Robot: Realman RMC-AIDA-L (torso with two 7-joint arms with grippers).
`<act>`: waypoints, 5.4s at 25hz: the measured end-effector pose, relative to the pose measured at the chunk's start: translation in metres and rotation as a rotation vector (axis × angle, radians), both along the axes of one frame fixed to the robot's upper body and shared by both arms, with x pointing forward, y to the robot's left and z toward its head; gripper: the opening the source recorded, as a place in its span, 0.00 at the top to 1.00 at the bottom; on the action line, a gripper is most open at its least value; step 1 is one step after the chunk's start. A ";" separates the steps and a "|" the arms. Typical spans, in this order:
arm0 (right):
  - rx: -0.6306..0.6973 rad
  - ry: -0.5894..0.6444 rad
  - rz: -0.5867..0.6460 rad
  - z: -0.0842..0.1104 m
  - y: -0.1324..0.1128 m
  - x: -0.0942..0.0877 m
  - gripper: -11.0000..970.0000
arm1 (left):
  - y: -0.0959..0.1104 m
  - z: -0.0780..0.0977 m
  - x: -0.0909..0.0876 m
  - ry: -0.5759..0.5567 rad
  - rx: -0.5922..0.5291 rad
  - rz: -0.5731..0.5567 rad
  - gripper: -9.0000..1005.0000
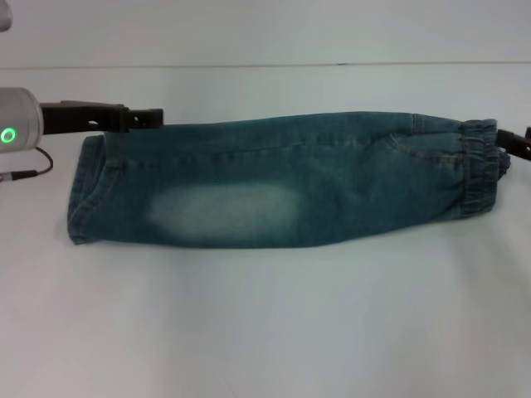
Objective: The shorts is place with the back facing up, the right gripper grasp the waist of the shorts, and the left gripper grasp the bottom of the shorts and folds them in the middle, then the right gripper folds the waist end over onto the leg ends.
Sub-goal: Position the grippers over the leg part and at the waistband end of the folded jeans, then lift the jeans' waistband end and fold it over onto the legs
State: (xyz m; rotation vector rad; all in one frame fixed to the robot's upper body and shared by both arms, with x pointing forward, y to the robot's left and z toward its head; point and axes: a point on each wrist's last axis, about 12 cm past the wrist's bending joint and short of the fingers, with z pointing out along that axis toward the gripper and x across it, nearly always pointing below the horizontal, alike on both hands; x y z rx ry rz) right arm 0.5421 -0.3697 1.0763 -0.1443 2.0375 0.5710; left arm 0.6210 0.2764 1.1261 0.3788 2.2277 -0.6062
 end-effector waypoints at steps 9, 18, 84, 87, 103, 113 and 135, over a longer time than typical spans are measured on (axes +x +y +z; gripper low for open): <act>0.051 -0.026 0.020 -0.024 -0.009 -0.040 0.16 | -0.003 0.002 -0.030 0.011 -0.157 -0.170 0.24; 0.030 -0.006 0.036 -0.041 -0.008 -0.054 0.15 | -0.003 -0.002 -0.052 0.004 -0.297 -0.234 0.24; 0.017 0.080 0.053 -0.048 0.021 -0.011 0.93 | -0.013 0.008 -0.047 0.035 -0.350 -0.283 0.24; 0.024 0.079 0.042 -0.050 0.022 -0.012 0.93 | -0.018 0.008 -0.047 0.041 -0.359 -0.290 0.24; 0.075 0.033 0.028 -0.038 0.018 -0.013 0.93 | -0.048 -0.006 -0.040 0.057 -0.391 -0.309 0.24; 0.100 -0.001 0.036 -0.027 0.011 -0.018 0.93 | -0.084 -0.020 -0.036 0.061 -0.380 -0.337 0.25; 0.111 -0.039 0.100 -0.005 0.013 -0.008 0.93 | -0.140 -0.050 -0.022 0.048 -0.165 -0.275 0.60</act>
